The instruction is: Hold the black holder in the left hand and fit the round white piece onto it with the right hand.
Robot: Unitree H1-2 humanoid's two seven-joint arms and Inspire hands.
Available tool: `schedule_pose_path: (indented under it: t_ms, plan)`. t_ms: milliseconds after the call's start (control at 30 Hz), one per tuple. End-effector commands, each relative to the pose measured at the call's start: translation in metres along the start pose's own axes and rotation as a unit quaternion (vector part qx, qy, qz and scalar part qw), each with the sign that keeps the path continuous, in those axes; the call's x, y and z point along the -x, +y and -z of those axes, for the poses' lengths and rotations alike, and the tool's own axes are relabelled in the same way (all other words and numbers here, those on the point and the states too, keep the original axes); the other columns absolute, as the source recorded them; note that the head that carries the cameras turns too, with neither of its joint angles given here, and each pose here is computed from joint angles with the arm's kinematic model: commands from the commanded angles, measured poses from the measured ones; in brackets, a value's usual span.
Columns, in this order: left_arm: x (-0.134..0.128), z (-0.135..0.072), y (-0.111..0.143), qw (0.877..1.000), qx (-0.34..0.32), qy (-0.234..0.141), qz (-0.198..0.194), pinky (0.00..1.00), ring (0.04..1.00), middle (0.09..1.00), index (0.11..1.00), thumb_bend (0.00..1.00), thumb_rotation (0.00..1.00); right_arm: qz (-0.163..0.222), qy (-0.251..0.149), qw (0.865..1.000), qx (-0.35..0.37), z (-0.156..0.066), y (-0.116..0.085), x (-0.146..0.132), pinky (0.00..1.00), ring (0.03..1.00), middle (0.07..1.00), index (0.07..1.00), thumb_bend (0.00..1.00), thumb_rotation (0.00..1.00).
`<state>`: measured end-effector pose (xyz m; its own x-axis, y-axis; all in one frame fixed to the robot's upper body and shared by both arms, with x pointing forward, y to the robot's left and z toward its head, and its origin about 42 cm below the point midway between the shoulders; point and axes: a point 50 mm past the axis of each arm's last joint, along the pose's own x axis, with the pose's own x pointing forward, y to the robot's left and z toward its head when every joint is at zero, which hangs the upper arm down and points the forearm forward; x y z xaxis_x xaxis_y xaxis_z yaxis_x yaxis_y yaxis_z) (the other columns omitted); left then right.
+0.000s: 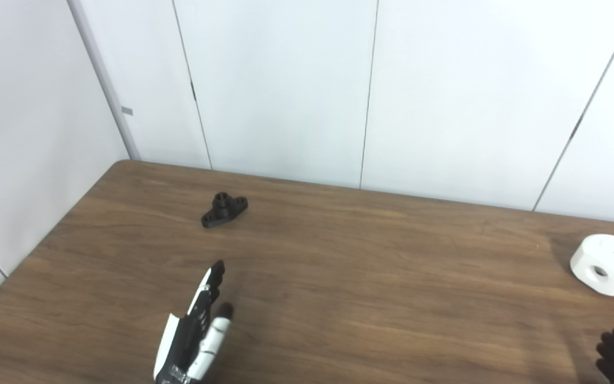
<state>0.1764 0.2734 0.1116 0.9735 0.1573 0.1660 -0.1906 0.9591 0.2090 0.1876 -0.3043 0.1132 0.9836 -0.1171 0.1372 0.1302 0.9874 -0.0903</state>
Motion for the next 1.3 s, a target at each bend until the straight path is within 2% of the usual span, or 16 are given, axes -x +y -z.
schedule_pose_path:
  t_ms: [0,133,267,367,500,567,667,867,933,1133,1267]
  plan:
    - [-0.003,-0.005,-0.005,1.0,-0.01,-0.002,-0.028,1.0,0.977,0.962,0.963,0.63,0.55,0.008,0.009,1.0,0.004,0.008,0.0,0.001,0.88,0.888,0.882,0.872,0.57,0.92]
    - [-0.023,-0.023,0.012,0.998,-0.037,-0.023,-0.044,0.95,0.965,0.951,0.926,0.71,0.39,0.009,0.009,1.0,0.006,0.007,0.0,0.001,0.8,0.862,0.865,0.853,0.6,0.9]
    - [-0.04,-0.038,0.023,0.997,-0.04,-0.034,-0.056,0.95,0.963,0.942,0.909,0.74,0.31,0.008,0.006,1.0,-0.003,0.006,0.001,0.001,0.76,0.849,0.86,0.842,0.61,0.88]
    - [-0.055,-0.044,0.033,0.996,-0.05,-0.043,-0.062,0.96,0.962,0.938,0.894,0.77,0.27,0.008,0.012,1.0,0.005,0.006,0.001,0.001,0.76,0.857,0.859,0.844,0.63,0.88]
    - [-0.075,-0.049,0.046,0.99,-0.103,-0.039,-0.087,0.94,0.938,0.915,0.861,0.77,0.26,0.008,0.016,1.0,0.005,0.007,0.002,0.001,0.77,0.868,0.868,0.847,0.65,0.87]
    - [-0.084,-0.05,0.052,0.987,-0.128,-0.035,-0.096,0.98,0.953,0.913,0.848,0.78,0.28,0.007,0.019,1.0,0.0,0.007,0.003,0.001,0.86,0.915,0.904,0.872,0.67,0.88]
    - [-0.094,-0.052,0.061,0.983,-0.157,-0.026,-0.097,0.99,0.965,0.92,0.842,0.78,0.31,0.008,0.016,1.0,0.001,0.008,0.003,0.001,0.91,0.936,0.921,0.889,0.67,0.88]
    - [-0.118,-0.051,0.075,0.968,-0.229,-0.005,-0.098,0.95,0.939,0.908,0.821,0.8,0.33,0.009,0.017,1.0,0.008,0.009,0.005,0.0,0.89,0.92,0.911,0.896,0.6,0.9]
    - [-0.125,-0.051,0.08,0.963,-0.25,0.005,-0.098,0.93,0.93,0.904,0.815,0.8,0.34,0.009,0.018,1.0,0.004,0.01,0.005,0.0,0.9,0.925,0.911,0.896,0.61,0.9]
    - [-0.146,-0.046,0.094,0.951,-0.294,0.017,-0.094,0.92,0.95,0.916,0.812,0.79,0.31,0.007,0.016,1.0,0.005,0.011,0.008,0.0,0.9,0.927,0.913,0.899,0.6,0.89]
    - [-0.159,-0.04,0.101,0.943,-0.319,0.027,-0.091,0.92,0.96,0.915,0.802,0.82,0.32,0.007,0.012,1.0,0.008,0.012,0.01,-0.001,0.9,0.921,0.908,0.893,0.57,0.91]
